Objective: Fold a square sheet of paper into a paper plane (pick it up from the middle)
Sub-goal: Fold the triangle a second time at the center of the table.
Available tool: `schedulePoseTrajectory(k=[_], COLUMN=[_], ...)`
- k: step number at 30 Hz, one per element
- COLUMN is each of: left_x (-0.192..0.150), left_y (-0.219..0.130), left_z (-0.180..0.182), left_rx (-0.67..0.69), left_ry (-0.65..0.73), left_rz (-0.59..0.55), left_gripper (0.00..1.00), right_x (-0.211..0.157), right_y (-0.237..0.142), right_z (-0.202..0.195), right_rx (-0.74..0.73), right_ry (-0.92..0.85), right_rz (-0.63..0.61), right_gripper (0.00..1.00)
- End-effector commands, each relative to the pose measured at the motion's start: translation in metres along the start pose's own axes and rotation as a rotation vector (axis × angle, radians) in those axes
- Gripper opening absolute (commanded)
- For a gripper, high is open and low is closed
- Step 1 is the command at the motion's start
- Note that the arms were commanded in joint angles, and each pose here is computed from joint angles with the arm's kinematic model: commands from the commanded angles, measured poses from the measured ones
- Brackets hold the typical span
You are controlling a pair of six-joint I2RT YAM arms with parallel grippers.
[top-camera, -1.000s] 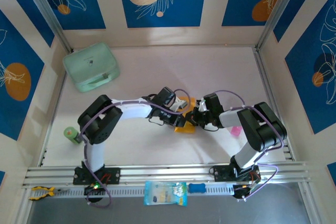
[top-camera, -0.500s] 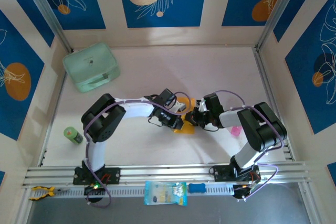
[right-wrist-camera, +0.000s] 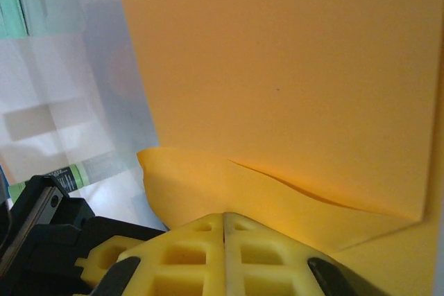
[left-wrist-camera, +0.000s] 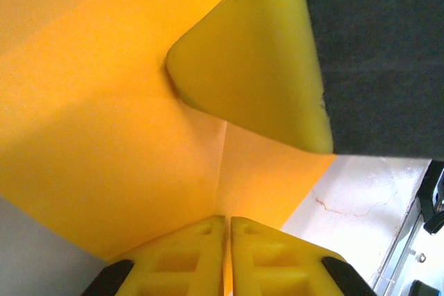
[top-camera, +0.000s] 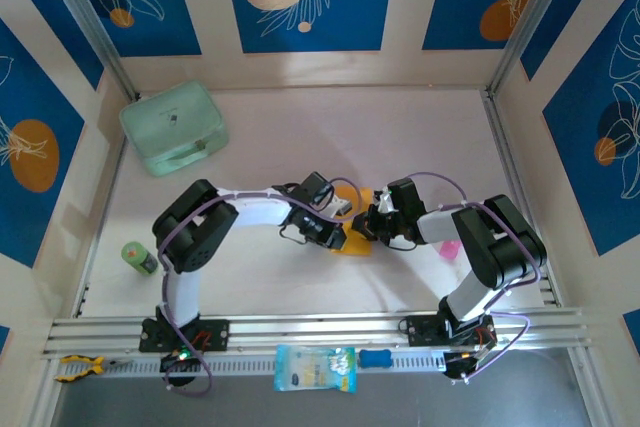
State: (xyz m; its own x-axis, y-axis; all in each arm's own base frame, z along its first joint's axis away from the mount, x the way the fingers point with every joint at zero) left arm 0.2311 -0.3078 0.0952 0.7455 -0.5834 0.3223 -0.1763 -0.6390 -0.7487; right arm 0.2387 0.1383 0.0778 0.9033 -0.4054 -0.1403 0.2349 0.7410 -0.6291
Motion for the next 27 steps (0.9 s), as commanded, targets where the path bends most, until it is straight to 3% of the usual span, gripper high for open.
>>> schedulePoseTrajectory(k=[1,22,27], left_x=[-0.024,-0.035,-0.026], left_y=[-0.001,-0.015,-0.027], left_z=[0.001,-0.008,-0.019], left_rx=[0.007,-0.008,-0.034], left_ry=[-0.045,-0.067,-0.040], left_rz=[0.087,0.108,0.044], left_gripper=[0.11,0.12,0.11], right_x=[-0.006,-0.006,-0.008], right_y=[0.001,0.001,0.002], right_z=[-0.023,-0.020,-0.020], right_rx=[-0.101,-0.094,-0.090], right_ry=[0.077,0.073,0.072], right_rz=[0.013,0.012,0.018], right_gripper=[0.02,0.02,0.02])
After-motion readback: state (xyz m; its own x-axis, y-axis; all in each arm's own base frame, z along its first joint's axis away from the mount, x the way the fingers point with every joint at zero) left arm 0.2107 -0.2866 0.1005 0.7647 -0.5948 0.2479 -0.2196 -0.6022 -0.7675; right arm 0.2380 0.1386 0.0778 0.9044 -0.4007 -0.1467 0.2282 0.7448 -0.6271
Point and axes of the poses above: each hand's point on the last joint's axis, 136 mm out from that joint toward the fingers, its own y axis out along the fingers, its own z axis along the line the jaws close on, x = y × z, the point moved 10 cm from there along -y, back along the fingers, and after that the axes turned 10 degrees about y, right-handed, at the moved point
